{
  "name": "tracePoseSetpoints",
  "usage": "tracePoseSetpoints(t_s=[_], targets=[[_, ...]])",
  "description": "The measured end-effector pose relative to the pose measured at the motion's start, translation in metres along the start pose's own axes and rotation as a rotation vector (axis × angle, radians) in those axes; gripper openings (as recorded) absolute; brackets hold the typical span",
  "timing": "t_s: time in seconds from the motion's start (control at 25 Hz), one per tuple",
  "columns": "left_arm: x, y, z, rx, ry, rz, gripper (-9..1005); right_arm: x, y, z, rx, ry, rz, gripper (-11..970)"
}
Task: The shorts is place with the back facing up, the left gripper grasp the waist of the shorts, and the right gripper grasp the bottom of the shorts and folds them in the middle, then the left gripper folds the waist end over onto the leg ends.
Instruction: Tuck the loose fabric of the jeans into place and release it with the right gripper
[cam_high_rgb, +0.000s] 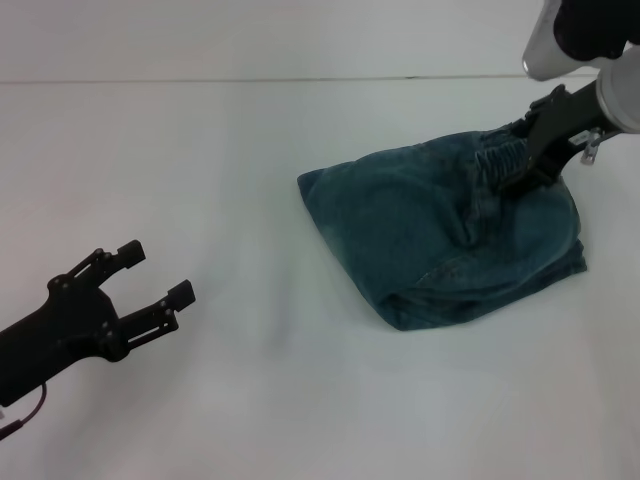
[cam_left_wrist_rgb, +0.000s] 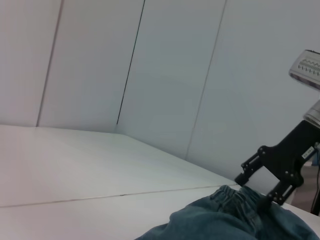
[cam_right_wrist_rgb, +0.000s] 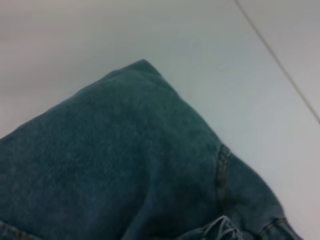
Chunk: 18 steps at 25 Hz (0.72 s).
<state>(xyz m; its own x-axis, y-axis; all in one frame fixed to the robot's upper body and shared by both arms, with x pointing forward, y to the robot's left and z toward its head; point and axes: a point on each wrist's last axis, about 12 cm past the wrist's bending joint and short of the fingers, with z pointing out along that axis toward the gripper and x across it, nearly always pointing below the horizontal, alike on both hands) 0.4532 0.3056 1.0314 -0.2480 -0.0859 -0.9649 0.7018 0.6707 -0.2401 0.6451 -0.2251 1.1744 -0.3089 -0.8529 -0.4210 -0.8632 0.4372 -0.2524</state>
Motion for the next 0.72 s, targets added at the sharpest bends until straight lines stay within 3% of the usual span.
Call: tracePoseSetpoints(t_s=[0.36, 0.72], targets=[[-0.002, 0.001, 0.004, 0.006, -0.007, -0.007, 934, 0.003, 0.008, 0.001, -0.039, 0.086, -0.015, 832], [-0.006, 0.004, 0.006, 0.011, -0.01, -0.001, 934, 0.008, 0.019, -0.017, -0.03, 0.183, 0.035, 831]])
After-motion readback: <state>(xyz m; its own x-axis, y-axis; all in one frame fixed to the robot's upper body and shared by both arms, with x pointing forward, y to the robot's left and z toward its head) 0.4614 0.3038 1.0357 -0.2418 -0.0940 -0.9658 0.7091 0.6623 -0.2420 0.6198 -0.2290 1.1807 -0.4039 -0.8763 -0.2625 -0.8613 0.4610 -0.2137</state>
